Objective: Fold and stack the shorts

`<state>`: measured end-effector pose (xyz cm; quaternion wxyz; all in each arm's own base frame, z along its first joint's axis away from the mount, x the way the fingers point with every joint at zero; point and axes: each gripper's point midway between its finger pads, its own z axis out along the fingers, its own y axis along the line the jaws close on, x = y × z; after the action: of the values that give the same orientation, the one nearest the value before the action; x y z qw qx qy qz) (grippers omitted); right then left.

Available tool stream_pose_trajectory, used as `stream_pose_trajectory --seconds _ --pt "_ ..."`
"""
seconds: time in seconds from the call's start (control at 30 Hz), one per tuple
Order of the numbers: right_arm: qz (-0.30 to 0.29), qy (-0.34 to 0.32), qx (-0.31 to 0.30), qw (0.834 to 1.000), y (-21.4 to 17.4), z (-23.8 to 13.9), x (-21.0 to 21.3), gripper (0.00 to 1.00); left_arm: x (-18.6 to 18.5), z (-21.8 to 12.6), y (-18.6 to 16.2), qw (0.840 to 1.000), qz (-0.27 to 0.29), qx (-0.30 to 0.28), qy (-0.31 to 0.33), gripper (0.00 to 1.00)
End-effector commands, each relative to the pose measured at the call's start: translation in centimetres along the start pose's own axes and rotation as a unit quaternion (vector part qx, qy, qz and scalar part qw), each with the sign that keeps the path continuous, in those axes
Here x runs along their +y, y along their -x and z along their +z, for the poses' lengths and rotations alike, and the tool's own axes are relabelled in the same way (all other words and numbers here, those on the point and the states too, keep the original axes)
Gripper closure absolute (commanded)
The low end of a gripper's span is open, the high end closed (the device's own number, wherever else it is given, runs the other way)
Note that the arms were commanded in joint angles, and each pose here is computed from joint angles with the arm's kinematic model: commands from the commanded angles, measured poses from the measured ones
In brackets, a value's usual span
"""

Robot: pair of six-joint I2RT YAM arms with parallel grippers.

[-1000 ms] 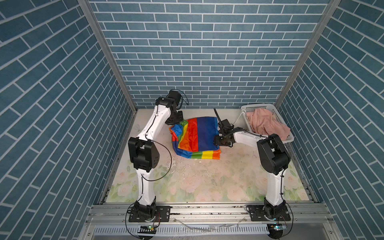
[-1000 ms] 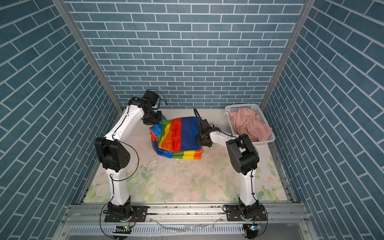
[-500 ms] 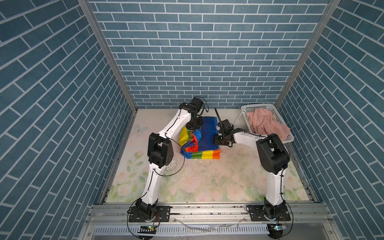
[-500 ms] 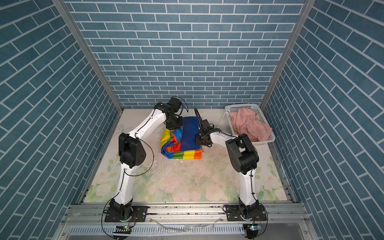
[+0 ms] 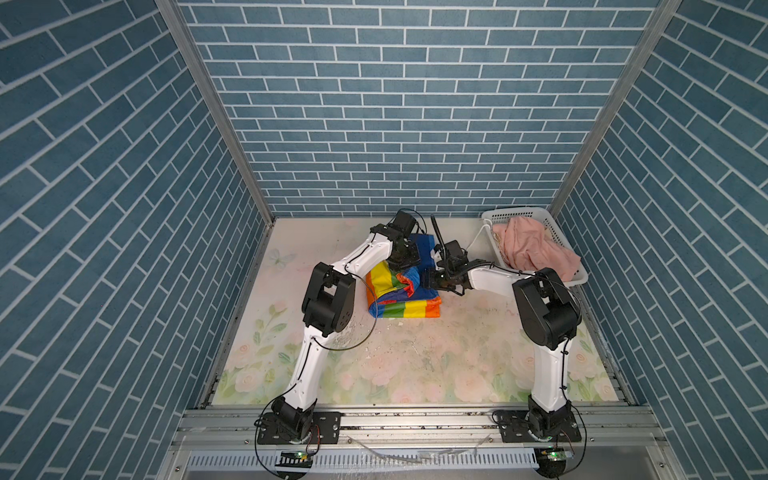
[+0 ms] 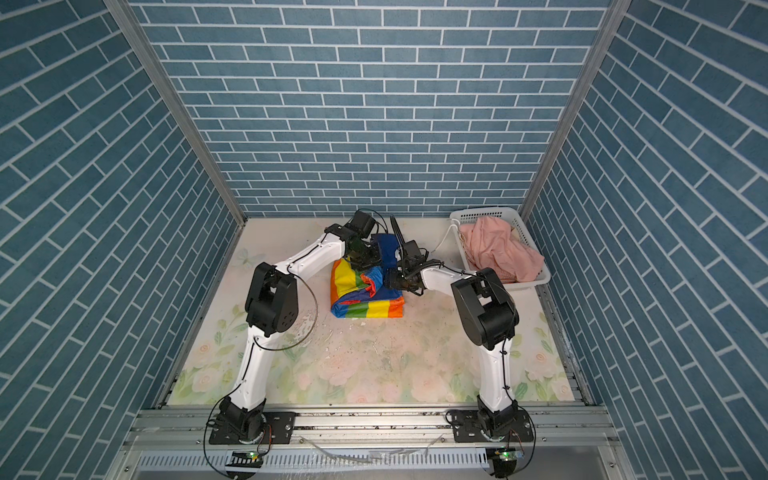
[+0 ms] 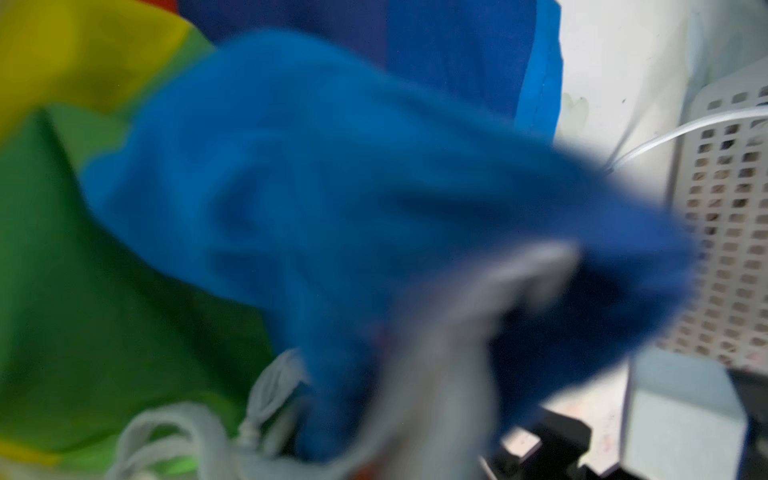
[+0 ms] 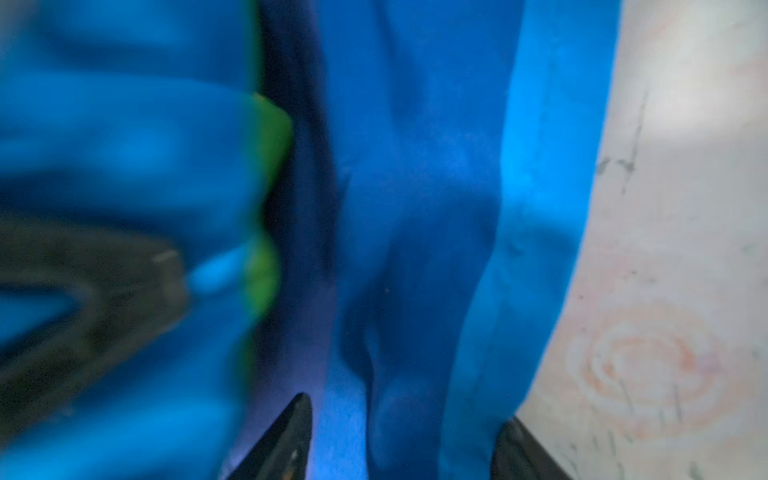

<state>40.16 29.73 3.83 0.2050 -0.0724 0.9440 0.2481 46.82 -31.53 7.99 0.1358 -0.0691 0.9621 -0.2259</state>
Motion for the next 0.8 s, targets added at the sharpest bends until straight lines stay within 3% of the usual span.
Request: stream_pose_trajectory --seconds 0.0,0.17,0.27,0.33,0.43,0.6,0.77 --pt "0.016 -0.011 0.03 0.999 -2.0 -1.7 -0.5 0.26 -5.2 -3.8 2.2 0.993 0.027 -0.058 -0.097 0.01" --pt "-0.006 -0.049 -0.015 0.999 -0.3 -6.8 -0.6 0.19 -8.0 -13.9 4.6 0.973 0.073 -0.148 -0.16 0.0" --pt "-0.021 -0.092 -0.049 0.994 0.8 -10.0 -1.2 0.11 -5.6 -17.8 5.0 0.962 0.05 -0.194 -0.185 0.0" --pt "-0.025 -0.097 -0.055 0.993 1.3 -10.7 -1.0 0.02 -3.3 -18.1 4.9 0.953 -0.001 -0.201 -0.227 0.0" --pt "-0.037 -0.092 -0.055 0.994 2.1 -10.2 0.6 0.02 -0.1 -15.8 4.2 0.935 -0.08 -0.196 -0.285 0.0" --pt "-0.102 -0.116 -0.032 0.987 2.6 -7.3 5.0 0.01 4.0 -11.8 2.1 0.921 -0.164 -0.172 -0.307 0.0" --pt "-0.126 -0.147 -0.018 0.981 2.7 -4.3 6.4 0.01 6.6 -9.4 0.2 0.906 -0.223 -0.158 -0.322 0.01"
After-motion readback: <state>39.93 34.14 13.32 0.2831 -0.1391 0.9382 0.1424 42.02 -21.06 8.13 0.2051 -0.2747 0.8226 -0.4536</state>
